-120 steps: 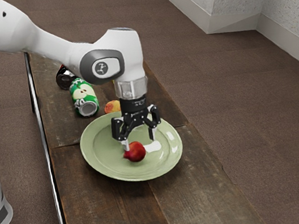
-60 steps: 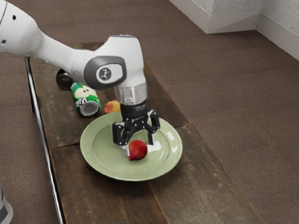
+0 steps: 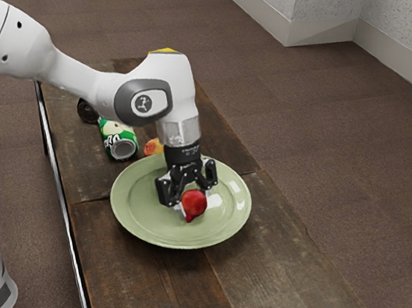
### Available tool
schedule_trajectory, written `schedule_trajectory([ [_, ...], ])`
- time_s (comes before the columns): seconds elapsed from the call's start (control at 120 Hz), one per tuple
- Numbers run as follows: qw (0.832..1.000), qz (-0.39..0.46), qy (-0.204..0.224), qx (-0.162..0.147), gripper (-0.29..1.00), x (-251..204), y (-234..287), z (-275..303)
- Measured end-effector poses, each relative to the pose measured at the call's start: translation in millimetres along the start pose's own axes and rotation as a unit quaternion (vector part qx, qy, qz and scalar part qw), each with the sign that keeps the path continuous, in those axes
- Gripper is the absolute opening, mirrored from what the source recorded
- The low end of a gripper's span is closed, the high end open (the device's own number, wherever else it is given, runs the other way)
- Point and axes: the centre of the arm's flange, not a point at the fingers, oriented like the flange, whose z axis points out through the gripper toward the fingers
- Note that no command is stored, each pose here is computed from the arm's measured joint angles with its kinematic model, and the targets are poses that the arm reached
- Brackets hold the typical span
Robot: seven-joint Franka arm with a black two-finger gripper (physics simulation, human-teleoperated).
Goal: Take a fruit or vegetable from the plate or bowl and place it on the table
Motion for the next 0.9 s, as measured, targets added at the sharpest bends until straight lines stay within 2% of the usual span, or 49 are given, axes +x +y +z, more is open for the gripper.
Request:
schedule_trajectory([
  [0.133,0.999,0.04,0.0,-0.035,0.3,-31.8,0.6,-31.1],
  [0.233,0.991,0.115,0.006,-0.067,0.31,-105.5,1.1,-57.2],
  [0.35,0.979,0.19,-0.003,-0.072,0.3,-200.8,12.2,-54.4],
  [0.458,0.974,0.217,-0.006,-0.07,0.3,-243.0,16.7,-43.2],
  [0.592,0.971,0.225,-0.006,-0.074,0.54,-257.8,6.8,-43.8],
  [0.7,0.972,0.219,-0.007,-0.083,0.63,-255.2,3.4,-55.6],
  [0.75,0.976,0.199,-0.001,-0.089,0.65,-230.3,6.3,-64.4],
  [0.817,0.98,0.151,0.013,-0.128,0.67,-185.8,24.8,-117.7],
  [0.9,0.981,0.108,0.035,-0.161,0.68,-163.8,8.6,-205.6],
])
